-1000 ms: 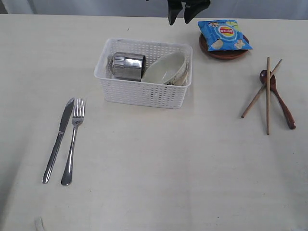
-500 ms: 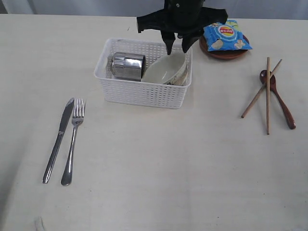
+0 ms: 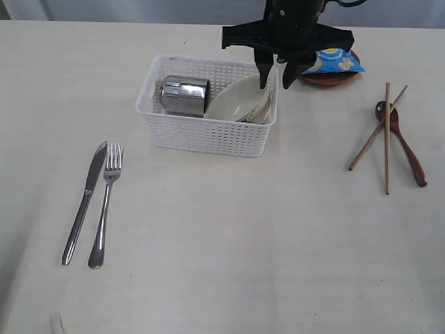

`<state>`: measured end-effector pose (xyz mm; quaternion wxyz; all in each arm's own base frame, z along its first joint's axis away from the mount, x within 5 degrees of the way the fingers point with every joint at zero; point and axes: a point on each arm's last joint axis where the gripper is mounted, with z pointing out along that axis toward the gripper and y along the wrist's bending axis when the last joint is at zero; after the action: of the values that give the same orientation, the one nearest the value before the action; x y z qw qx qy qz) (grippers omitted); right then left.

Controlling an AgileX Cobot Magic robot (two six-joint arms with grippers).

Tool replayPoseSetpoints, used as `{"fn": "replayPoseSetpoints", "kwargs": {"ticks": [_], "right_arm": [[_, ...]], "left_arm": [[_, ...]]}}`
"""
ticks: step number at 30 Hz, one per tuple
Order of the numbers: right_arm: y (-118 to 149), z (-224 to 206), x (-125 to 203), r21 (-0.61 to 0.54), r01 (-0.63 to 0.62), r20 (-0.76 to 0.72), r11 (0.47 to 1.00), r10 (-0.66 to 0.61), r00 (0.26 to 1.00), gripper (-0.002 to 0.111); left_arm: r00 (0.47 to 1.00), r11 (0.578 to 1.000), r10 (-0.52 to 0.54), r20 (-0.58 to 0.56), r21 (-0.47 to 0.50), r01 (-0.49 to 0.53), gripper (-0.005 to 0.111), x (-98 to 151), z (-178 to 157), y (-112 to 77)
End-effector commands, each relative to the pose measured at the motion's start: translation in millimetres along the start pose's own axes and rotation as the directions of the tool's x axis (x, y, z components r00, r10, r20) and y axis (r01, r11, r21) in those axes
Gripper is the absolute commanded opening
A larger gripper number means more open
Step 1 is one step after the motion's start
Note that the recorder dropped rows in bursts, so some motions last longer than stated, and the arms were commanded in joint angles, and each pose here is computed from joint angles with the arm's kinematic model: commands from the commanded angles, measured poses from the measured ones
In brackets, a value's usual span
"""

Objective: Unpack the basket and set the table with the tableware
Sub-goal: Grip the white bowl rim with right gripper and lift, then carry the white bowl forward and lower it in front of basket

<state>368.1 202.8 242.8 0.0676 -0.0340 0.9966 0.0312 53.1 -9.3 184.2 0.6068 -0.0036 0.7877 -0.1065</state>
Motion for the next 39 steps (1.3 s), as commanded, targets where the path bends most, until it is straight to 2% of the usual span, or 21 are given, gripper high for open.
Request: {"fn": "replayPoseSetpoints", "kwargs": {"ticks": [1, 17, 20, 24, 25, 31, 39], "right_arm": [[5, -4, -2, -0.077, -0.018, 0.031, 0.997, 0.021, 0.999, 0.037], [6, 37, -6, -0.032, -0.045, -0.038, 0.998, 0.044, 0.998, 0.036], [6, 37, -7, -0.032, -0.042, -0.030, 0.999, 0.041, 0.999, 0.023], [6, 36, -9, -0.034, -0.021, -0.010, 0.999, 0.021, 1.000, 0.000], [6, 35, -9, -0.029, -0.017, -0.002, 0.999, 0.017, 1.000, 0.000], [4, 7, -15, -0.014, 0.001, 0.055, 1.000, -0.001, 0.999, 0.000], [2, -68, -21, -0.035, 0.084, 0.233, 0.996, -0.073, 0.970, 0.000]], "left_arm": [[1.000, 1.000, -0.001, 0.012, 0.001, 0.001, 0.000, 0, 0, 0.0], [1.000, 1.000, -0.001, 0.012, 0.001, 0.001, 0.000, 0, 0, 0.0], [1.000, 1.000, -0.001, 0.012, 0.001, 0.001, 0.000, 0, 0, 0.0], [1.000, 1.000, -0.001, 0.012, 0.001, 0.001, 0.000, 0, 0, 0.0], [1.000, 1.000, -0.001, 0.012, 0.001, 0.001, 0.000, 0, 0, 0.0], [1.000, 1.000, -0.001, 0.012, 0.001, 0.001, 0.000, 0, 0, 0.0], [1.000, 1.000, -0.001, 0.012, 0.001, 0.001, 0.000, 0, 0, 0.0]]}}
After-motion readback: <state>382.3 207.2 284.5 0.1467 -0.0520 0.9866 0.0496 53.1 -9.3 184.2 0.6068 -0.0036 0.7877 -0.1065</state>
